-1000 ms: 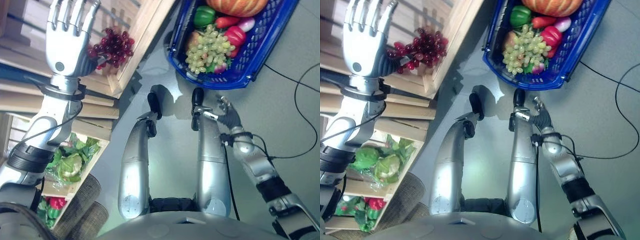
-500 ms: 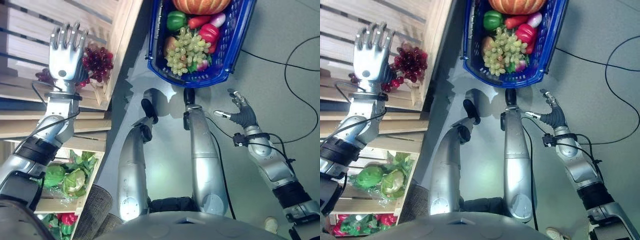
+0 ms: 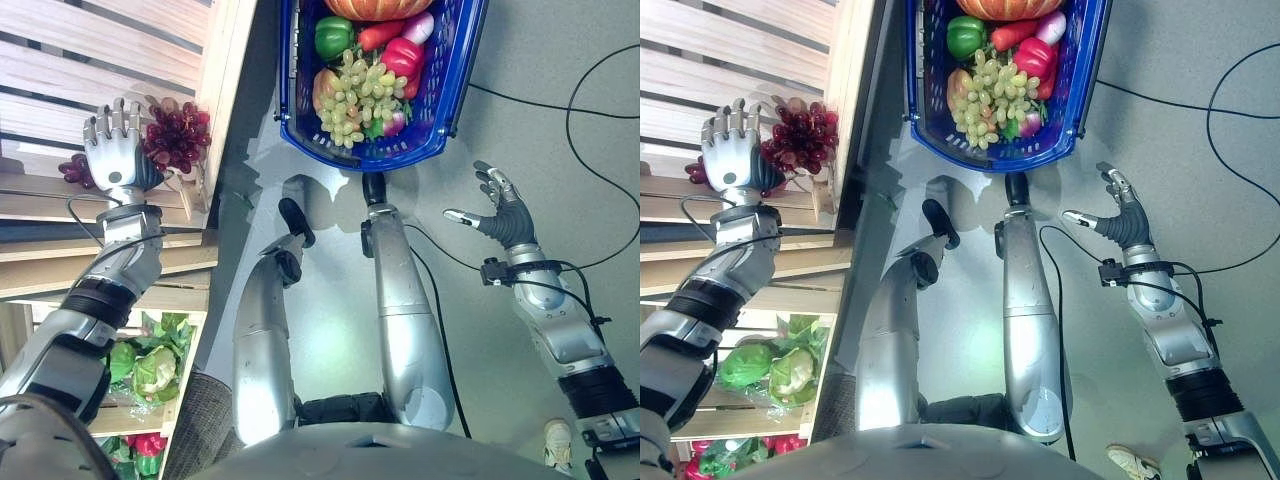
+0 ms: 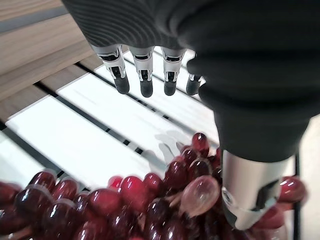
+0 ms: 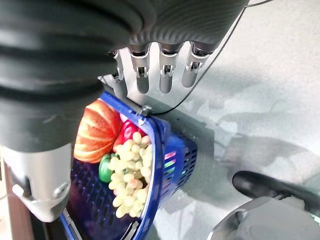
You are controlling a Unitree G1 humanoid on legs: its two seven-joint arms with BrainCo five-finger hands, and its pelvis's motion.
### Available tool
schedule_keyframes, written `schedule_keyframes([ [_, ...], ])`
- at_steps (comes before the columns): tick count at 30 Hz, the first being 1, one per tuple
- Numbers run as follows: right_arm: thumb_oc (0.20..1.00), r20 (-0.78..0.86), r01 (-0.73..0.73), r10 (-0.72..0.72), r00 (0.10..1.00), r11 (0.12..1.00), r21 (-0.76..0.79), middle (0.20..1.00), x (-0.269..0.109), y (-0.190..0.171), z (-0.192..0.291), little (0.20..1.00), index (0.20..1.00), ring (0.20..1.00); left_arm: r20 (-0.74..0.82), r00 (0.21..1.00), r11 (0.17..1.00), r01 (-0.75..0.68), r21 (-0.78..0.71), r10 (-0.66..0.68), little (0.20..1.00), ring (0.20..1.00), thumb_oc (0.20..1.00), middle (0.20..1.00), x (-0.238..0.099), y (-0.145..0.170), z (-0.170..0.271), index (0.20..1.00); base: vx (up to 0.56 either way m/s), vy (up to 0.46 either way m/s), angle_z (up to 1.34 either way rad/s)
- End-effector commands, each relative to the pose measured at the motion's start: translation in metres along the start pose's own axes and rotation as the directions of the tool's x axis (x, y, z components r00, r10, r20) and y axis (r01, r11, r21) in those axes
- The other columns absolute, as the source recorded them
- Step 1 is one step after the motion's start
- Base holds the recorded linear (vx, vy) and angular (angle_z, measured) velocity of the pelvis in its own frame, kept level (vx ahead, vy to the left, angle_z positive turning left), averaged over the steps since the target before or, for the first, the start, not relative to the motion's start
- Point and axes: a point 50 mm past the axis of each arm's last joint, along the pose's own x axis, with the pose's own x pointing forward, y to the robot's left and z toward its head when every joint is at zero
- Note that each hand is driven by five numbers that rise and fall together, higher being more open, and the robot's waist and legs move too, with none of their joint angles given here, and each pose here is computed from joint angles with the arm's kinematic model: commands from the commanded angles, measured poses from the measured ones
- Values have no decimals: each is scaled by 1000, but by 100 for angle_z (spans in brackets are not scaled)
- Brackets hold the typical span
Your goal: Pick up fruits and vegetables into the basket
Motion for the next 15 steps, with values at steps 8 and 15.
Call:
schedule_keyframes([
  [8, 1000, 38, 48, -48, 998, 999, 21, 1000, -1, -5, 8, 1000, 1000, 1000, -300, 954, 995, 35, 94, -5, 1000, 1000, 1000, 1000, 15, -2, -44, 1000, 6, 29, -1],
  [15, 1000, 32, 47, -49, 998, 998, 40, 1000, 5, 0, 4, 1000, 1000, 1000, -390, 915, 994, 108, -10, -103, 1000, 1000, 1000, 1000, 19, -10, -47, 1000, 0, 0, 0],
])
